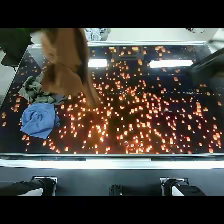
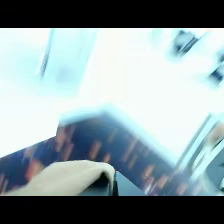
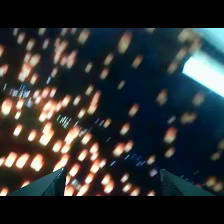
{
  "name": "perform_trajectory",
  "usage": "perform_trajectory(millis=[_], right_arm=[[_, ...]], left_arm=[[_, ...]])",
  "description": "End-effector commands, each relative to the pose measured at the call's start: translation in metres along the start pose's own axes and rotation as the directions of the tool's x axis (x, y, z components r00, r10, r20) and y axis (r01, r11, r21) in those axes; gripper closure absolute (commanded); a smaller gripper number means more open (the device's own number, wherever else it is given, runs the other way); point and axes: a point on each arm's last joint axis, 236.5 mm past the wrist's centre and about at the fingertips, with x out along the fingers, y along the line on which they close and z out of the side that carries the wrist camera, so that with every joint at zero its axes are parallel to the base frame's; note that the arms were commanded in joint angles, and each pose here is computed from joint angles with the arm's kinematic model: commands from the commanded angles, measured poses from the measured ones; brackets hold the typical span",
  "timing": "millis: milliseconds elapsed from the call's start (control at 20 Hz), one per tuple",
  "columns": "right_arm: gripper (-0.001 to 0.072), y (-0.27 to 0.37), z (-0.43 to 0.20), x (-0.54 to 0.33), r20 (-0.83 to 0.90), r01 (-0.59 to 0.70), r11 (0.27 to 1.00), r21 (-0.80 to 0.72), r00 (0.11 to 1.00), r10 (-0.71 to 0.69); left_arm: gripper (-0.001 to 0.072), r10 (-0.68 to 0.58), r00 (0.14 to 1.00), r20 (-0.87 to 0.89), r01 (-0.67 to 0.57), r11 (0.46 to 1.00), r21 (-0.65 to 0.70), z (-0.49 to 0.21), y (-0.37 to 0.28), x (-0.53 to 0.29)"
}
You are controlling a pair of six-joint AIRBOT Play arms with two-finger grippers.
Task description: Fold the shirts.
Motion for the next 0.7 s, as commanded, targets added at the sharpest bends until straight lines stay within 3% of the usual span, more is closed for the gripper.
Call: perform_trajectory(millis=[0, 150, 250, 400, 500, 650], right_arm=[[0.0028, -0.015, 0.048, -0.110, 0.205, 0.177, 0.984, -0.036, 0.964, -0.166], [0.0029, -0.006, 0.047, -0.166, 0.265, 0.224, 0.974, -0.019, 0.941, -0.211], [0.0029, 0.005, 0.033, -0.178, 0.228, 0.208, 0.978, -0.025, 0.953, -0.197], [0.0028, 0.026, -0.008, -0.164, 0.050, 0.101, 0.994, -0.038, 0.994, -0.099], [0.0029, 0.044, -0.048, -0.139, -0.139, -0.019, 1.000, -0.017, 0.990, 0.016], [0.0028, 0.069, -0.100, -0.079, -0.350, -0.180, 0.982, 0.055, 0.918, 0.187]], left_arm=[[0.0680, -0.136, 0.973, 0.187, 0.117, 0.987, 0.111, 0.071, -0.110, -0.062], [0.0681, -0.240, 0.968, 0.068, 0.234, 0.968, 0.090, 0.039, -0.147, -0.057], [0.0681, -0.238, 0.967, -0.097, 0.239, 0.971, 0.003, -0.013, -0.144, -0.040], [0.0681, -0.092, 0.900, -0.426, 0.078, 0.996, -0.050, -0.131, -0.099, -0.020], [0.0680, -0.005, 0.789, -0.614, -0.043, 0.997, -0.062, -0.221, -0.062, -0.021], [0.0680, 0.013, 0.614, -0.790, -0.192, 0.972, -0.134, -0.350, -0.025, -0.036]])
